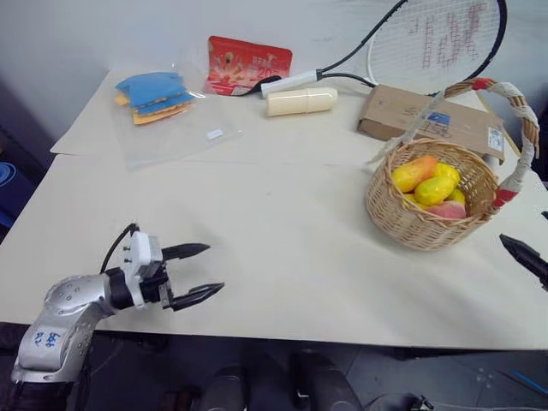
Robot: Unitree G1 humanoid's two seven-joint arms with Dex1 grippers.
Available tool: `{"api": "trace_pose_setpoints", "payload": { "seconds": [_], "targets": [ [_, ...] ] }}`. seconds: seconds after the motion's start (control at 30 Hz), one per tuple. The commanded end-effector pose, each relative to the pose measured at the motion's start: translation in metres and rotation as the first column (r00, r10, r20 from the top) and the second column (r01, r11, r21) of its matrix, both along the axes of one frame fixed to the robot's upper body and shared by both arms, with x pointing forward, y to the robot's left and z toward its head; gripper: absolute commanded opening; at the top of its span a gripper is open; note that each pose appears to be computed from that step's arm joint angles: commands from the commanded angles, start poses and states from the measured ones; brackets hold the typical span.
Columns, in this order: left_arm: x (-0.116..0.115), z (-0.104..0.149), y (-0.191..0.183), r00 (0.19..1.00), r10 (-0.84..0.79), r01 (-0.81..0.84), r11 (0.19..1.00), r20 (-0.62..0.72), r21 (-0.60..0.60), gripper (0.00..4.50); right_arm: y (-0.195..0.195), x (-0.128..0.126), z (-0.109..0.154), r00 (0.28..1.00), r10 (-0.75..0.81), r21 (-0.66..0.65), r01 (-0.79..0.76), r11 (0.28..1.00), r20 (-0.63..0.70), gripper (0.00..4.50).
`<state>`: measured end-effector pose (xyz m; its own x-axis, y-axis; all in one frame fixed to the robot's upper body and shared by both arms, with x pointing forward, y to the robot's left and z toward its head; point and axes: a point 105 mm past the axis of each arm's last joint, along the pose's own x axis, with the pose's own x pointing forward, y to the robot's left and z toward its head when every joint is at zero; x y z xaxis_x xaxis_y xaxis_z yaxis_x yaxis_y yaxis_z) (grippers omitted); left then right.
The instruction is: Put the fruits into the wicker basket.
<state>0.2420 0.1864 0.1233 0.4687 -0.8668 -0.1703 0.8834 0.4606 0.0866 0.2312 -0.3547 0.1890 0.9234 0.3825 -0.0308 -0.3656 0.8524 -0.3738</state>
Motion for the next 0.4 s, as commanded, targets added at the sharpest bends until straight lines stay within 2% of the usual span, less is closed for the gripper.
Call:
{"api": "trace_pose_setpoints", "payload": {
  "seconds": [0.03,0.17,0.27,0.4],
  "targets": [
    [-0.003,0.004,0.008,0.993,0.057,-0.066,0.994,0.106,0.082,4.5,0.063,-0.007,-0.036,0.935,0.346,-0.122,-0.354,0.927,-0.083,4.46],
    [-0.002,0.0,0.014,0.974,0.125,-0.152,0.979,0.191,0.135,4.5,0.117,-0.007,-0.07,0.814,0.571,-0.128,-0.58,0.804,-0.102,4.46],
    [-0.001,-0.001,0.018,0.956,0.16,-0.202,0.967,0.244,0.156,4.5,0.145,0.005,-0.084,0.757,0.649,-0.142,-0.652,0.745,-0.075,4.46],
    [-0.005,0.0,0.017,0.94,0.183,-0.241,0.953,0.287,0.183,4.5,0.166,0.027,-0.087,0.744,0.668,-0.121,-0.664,0.738,-0.008,4.46]
  ]
}}
